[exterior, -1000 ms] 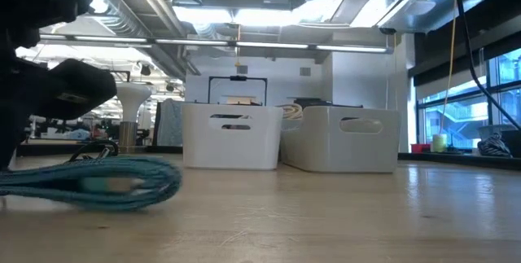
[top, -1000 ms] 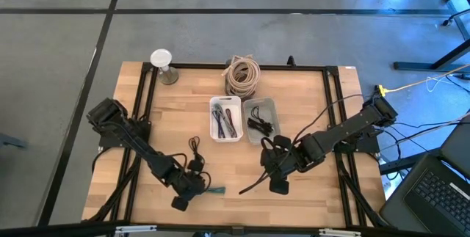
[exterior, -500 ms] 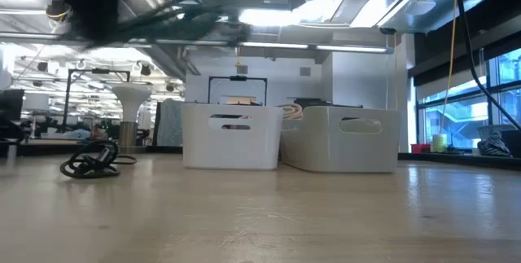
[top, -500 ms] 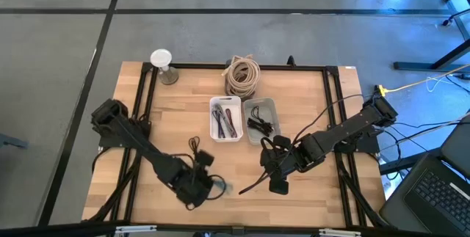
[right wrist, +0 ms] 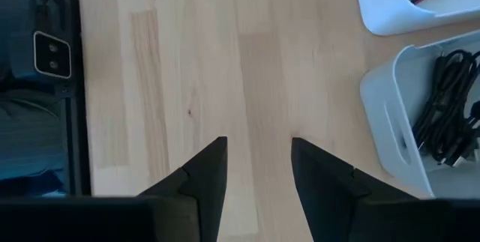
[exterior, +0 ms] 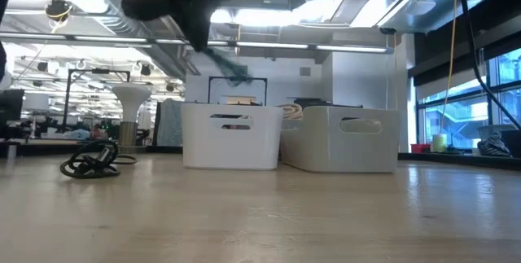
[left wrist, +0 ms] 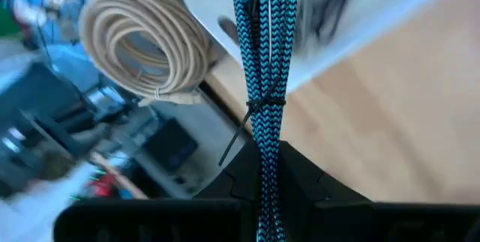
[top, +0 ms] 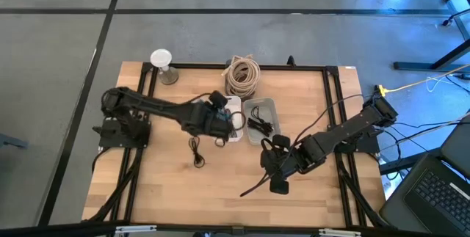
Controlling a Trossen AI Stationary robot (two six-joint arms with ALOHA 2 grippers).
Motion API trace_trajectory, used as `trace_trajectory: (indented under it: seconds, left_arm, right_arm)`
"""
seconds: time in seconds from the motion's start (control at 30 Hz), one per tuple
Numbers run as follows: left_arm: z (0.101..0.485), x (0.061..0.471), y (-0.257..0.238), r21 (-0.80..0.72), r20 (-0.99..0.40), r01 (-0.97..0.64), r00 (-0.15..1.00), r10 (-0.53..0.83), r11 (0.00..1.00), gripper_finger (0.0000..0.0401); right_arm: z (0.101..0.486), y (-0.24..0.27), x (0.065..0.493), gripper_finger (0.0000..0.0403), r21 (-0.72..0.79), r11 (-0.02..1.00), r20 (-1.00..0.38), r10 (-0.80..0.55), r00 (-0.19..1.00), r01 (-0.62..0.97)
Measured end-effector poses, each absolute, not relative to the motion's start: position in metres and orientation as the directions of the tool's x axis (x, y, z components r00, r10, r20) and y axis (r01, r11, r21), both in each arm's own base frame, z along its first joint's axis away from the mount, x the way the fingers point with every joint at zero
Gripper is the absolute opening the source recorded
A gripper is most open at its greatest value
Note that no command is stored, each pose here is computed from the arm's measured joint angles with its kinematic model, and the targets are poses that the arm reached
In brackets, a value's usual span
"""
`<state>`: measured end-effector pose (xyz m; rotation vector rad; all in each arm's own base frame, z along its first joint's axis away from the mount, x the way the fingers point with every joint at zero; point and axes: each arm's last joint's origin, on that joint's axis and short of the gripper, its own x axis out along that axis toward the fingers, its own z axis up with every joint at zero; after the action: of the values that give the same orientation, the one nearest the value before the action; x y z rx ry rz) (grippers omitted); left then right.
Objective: Pick & Place USB Port
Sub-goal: Put the blue patterned charger cable into the white bin
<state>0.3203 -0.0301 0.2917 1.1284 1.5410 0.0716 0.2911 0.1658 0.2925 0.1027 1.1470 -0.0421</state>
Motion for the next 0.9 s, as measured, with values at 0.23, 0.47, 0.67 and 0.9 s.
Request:
trace_trajectory:
  seconds: [0.23,0.47,0.67,0.9]
  left_arm:
    - [0.283,0.332,0.009,0.467,-0.761,0.766,0.095,0.641,0.441,0.0019]
    - [0.253,0.359,0.025,0.361,-0.825,0.863,0.118,0.553,0.354,0.0018]
    - [0.231,0.369,0.037,0.295,-0.879,0.866,0.081,0.47,0.403,0.0018]
    - [0.221,0.372,0.056,0.239,-0.945,0.829,0.079,0.317,0.505,0.0018]
  right_arm:
    - [0.293,0.165,0.292,0.0152,0.013,0.998,-0.905,-0.012,0.426,0.057]
    - [0.292,0.164,0.291,0.0152,-0.01,0.998,-0.907,-0.032,0.42,0.054]
    - [0.292,0.165,0.289,0.0152,-0.016,0.999,-0.91,-0.034,0.412,0.048]
    - [0.292,0.165,0.289,0.0152,-0.039,0.998,-0.903,-0.06,0.425,0.056]
